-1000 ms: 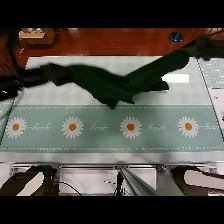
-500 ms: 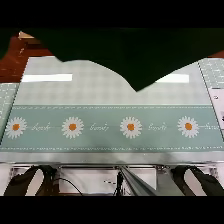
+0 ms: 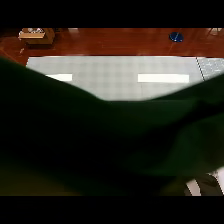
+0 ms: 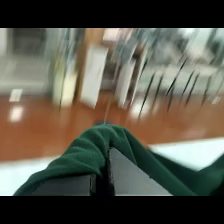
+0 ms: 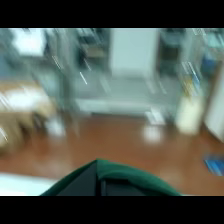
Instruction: Fold the shirts.
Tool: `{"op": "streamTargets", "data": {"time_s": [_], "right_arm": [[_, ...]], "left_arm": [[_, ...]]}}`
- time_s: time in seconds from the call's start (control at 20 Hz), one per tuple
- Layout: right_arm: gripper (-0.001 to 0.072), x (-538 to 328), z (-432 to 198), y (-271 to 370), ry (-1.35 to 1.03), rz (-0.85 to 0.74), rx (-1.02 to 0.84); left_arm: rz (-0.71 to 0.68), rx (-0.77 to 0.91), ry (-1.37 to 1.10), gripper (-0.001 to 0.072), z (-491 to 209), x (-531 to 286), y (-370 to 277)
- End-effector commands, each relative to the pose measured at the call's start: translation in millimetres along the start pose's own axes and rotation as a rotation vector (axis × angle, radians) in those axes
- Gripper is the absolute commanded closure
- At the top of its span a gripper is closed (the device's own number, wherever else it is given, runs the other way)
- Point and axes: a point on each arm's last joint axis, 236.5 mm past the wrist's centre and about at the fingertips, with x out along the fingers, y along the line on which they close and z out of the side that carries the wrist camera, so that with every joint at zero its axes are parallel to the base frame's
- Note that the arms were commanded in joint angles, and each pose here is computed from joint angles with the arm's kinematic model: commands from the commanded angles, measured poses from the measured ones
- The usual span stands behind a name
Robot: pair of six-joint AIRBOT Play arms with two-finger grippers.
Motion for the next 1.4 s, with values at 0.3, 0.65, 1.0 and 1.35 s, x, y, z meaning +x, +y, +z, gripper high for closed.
{"op": "streamTargets", "data": {"time_s": [0.3, 0.65, 1.0, 1.35], "right_arm": [[0.0695, 109, -172, -32, 0.802, 0.16, 0.135], [0.0694, 238, -286, 25, 1.123, 0.393, 0.073], [0.0693, 379, -326, 23, 0.878, 0.265, 0.131], [0.0692, 423, -376, 15, 0.884, 0.209, 0.178]], "left_arm": [[0.089, -0.204, 0.65, 0.068, -168, 36, 92], [0.118, -0.405, 0.715, 0.068, -264, 96, 168], [0.217, -0.419, 0.664, 0.068, -303, 169, 267], [0.245, -0.668, 0.905, 0.0678, -421, 204, 325]]}}
